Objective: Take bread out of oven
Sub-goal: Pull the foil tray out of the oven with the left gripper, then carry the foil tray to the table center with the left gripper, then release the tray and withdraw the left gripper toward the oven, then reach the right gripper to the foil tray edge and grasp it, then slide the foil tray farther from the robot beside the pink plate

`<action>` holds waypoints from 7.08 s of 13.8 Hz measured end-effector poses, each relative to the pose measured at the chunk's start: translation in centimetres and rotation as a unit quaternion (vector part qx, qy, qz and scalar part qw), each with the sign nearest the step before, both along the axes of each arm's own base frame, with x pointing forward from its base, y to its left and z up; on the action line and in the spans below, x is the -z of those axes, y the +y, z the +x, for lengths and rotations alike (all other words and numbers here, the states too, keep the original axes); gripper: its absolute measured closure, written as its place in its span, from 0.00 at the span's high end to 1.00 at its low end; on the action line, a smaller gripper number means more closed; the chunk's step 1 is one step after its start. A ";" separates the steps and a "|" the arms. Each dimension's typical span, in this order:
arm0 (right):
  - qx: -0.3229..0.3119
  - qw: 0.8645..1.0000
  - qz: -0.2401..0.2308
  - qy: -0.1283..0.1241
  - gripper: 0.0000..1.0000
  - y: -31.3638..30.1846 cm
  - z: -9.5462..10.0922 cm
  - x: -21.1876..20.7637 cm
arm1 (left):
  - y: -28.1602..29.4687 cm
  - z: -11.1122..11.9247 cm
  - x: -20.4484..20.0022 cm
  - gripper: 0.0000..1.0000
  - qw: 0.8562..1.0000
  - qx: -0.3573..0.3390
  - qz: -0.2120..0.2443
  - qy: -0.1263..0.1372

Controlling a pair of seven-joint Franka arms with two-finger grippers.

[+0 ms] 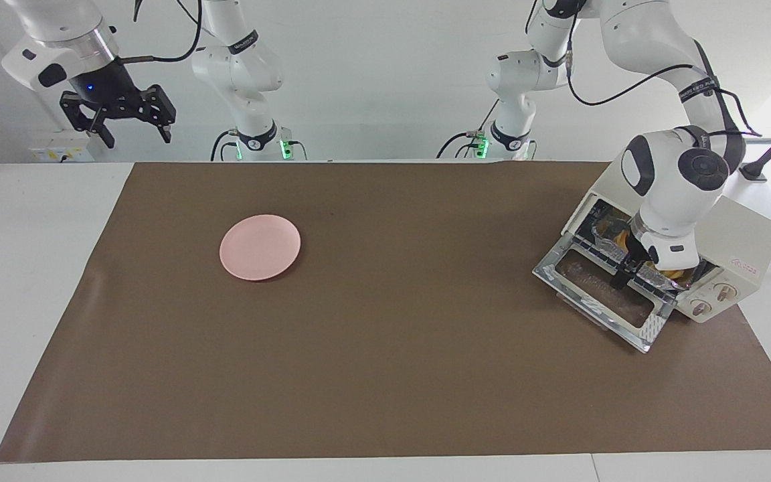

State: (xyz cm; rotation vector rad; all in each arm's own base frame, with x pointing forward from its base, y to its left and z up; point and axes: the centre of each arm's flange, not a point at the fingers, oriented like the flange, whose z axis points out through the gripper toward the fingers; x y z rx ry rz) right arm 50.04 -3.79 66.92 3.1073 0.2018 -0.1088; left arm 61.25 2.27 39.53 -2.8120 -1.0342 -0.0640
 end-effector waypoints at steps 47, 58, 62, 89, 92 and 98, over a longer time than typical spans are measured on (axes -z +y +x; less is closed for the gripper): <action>-0.001 1.000 -0.002 -0.009 1.00 0.2 -0.6 -0.9 | -14.7 -8.9 -18.3 1.00 0.941 0.299 -0.078 0.137; 0.005 1.000 -0.001 -0.028 1.00 17.7 1.9 6.3 | -11.6 -9.9 -18.2 1.00 0.923 0.345 -0.090 0.145; 0.033 0.999 0.011 -0.035 1.00 26.9 4.6 14.2 | -11.3 -9.7 -18.1 1.00 0.924 0.343 -0.091 0.146; 0.074 0.994 0.028 -0.075 0.48 38.8 7.5 36.1 | -8.4 -10.1 -20.2 1.00 0.922 0.353 -0.093 0.128; 0.069 0.994 0.030 -0.076 0.16 39.4 7.2 36.1 | -8.4 -10.1 -20.2 1.00 0.922 0.353 -0.093 0.128; 0.072 0.993 0.033 -0.084 0.02 39.5 8.1 34.4 | -8.4 -10.1 -20.2 1.00 0.922 0.353 -0.093 0.128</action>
